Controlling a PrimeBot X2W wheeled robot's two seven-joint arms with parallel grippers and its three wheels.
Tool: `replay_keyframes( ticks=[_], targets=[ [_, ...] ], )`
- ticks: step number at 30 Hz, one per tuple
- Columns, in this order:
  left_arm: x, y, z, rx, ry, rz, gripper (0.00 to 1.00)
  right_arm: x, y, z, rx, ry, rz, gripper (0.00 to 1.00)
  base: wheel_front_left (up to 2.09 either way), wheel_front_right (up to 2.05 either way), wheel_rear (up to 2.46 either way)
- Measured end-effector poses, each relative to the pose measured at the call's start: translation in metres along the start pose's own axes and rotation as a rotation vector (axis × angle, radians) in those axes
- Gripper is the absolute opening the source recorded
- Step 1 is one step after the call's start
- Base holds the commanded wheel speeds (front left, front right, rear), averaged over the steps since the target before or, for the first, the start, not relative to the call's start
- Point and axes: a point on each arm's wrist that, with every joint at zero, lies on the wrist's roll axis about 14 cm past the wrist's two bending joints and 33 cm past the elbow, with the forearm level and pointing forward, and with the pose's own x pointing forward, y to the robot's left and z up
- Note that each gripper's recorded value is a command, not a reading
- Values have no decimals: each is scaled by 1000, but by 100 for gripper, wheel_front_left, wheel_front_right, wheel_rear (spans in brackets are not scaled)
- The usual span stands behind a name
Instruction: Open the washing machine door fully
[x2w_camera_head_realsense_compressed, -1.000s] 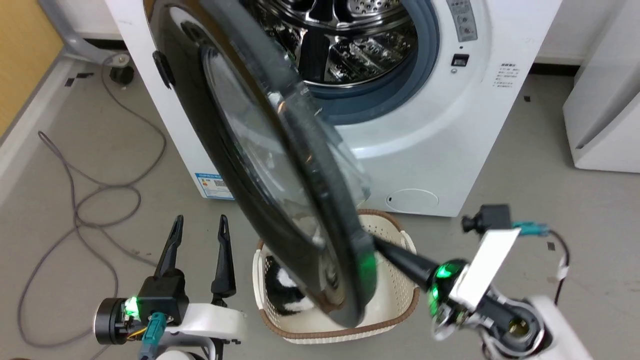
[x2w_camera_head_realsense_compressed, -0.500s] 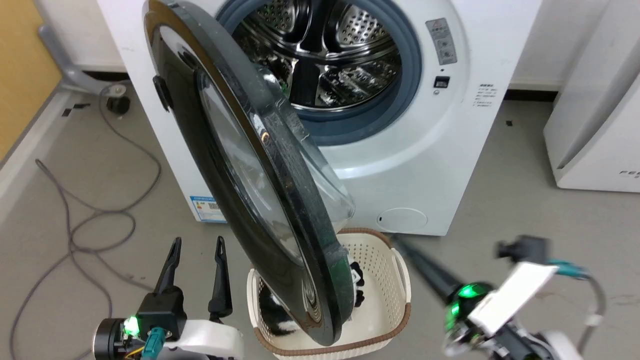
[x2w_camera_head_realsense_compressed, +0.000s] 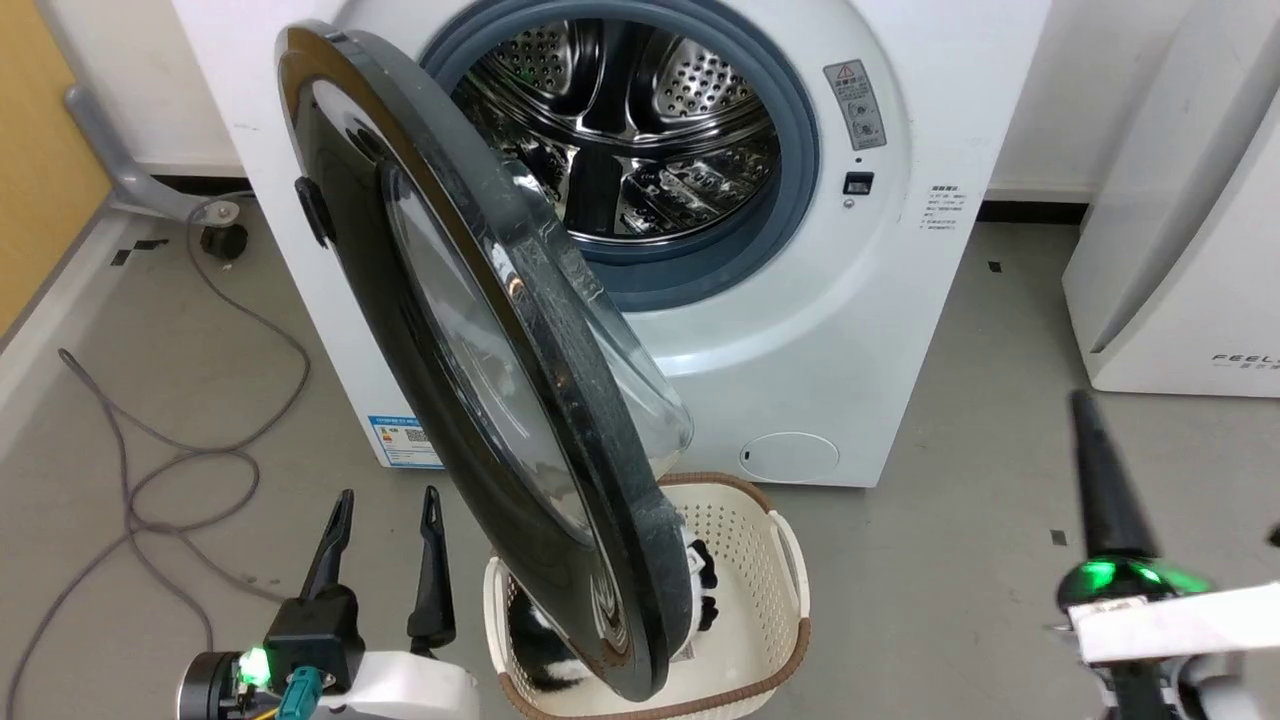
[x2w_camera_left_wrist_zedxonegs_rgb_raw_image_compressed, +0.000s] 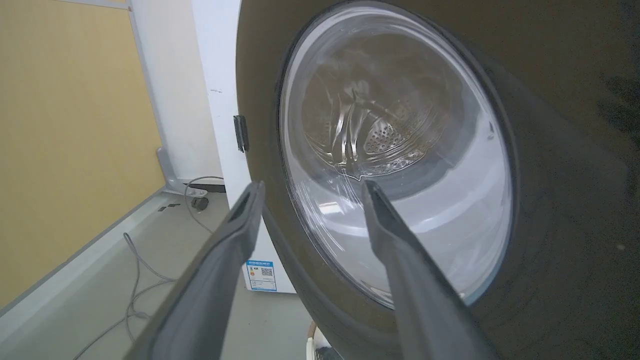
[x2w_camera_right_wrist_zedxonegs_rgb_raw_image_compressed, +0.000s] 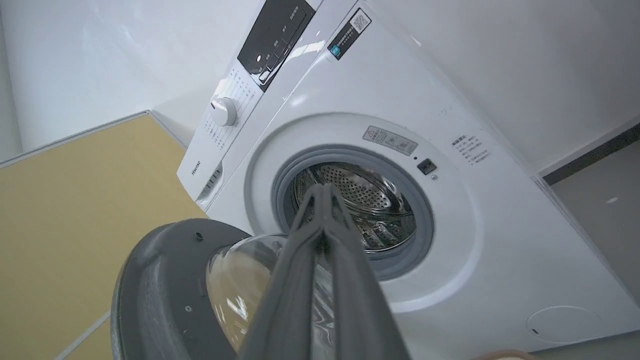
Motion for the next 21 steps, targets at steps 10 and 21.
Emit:
replay_keyframes(
  ticks=[10, 21],
  targets=[
    [0, 1, 0, 6, 0, 0, 100, -5, 15, 45, -752, -117, 74, 0, 0, 0, 0],
    [-1, 2, 2, 6, -5, 5, 100, -39, -13, -10, -888, 81, 18, 0, 0, 0, 0]
  ],
)
